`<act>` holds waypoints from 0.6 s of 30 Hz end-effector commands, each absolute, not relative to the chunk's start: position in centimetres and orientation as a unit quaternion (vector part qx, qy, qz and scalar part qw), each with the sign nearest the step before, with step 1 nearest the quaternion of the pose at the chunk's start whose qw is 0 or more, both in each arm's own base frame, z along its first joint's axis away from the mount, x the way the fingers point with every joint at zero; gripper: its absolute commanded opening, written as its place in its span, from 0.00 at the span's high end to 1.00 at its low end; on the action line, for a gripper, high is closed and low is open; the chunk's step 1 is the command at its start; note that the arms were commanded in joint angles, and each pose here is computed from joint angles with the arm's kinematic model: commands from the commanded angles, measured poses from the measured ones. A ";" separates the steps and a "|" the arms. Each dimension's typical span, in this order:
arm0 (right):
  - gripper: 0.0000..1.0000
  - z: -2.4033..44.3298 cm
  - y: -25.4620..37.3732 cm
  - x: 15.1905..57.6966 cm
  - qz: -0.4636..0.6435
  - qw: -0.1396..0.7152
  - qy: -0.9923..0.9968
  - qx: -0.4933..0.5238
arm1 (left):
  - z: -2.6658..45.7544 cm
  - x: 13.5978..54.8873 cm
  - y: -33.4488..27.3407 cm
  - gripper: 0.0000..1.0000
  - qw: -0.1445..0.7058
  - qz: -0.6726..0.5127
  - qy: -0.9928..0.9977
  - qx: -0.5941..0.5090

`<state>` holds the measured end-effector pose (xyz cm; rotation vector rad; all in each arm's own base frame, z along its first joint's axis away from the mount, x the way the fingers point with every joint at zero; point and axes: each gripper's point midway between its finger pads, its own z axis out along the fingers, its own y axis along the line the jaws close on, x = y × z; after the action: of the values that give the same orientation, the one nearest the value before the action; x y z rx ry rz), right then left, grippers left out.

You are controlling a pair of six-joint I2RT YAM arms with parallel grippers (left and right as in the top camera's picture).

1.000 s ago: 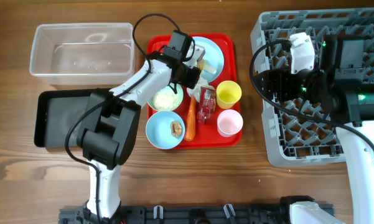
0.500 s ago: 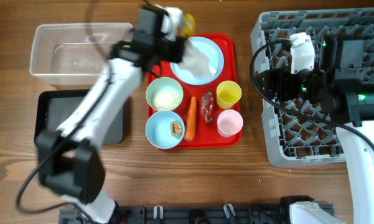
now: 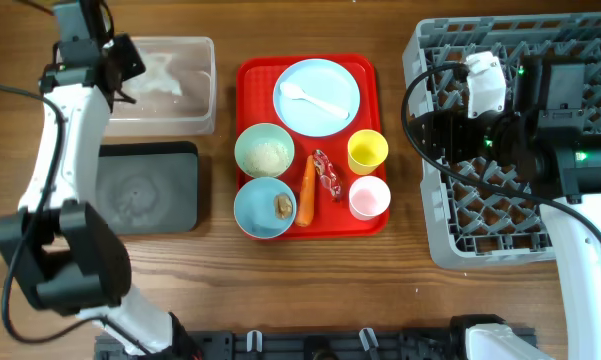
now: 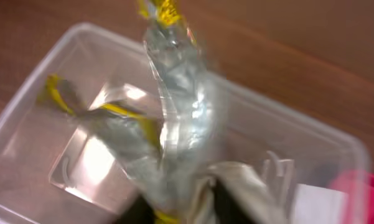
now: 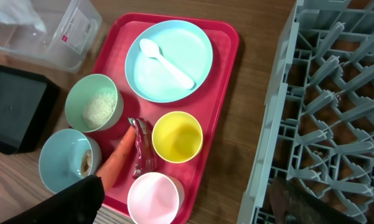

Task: Sort waste into correct bins and load items into the dishwasher rack
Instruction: 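Grasp foil wrappers and tissue with left gripper, drop into clear bin, then grasp the red snack wrapper with left gripper and drop it into clear bin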

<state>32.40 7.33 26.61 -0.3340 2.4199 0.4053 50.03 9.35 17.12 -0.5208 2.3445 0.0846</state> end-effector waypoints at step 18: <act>0.04 27.3 7.6 32.8 0.164 0.333 0.921 -0.117 | 11.8 41.8 -20.3 0.15 0.191 -0.164 0.953 0.171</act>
<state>32.53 7.33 26.71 -0.3124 2.4178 0.4123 43.10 -17.37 15.23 0.3432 2.6051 -0.4365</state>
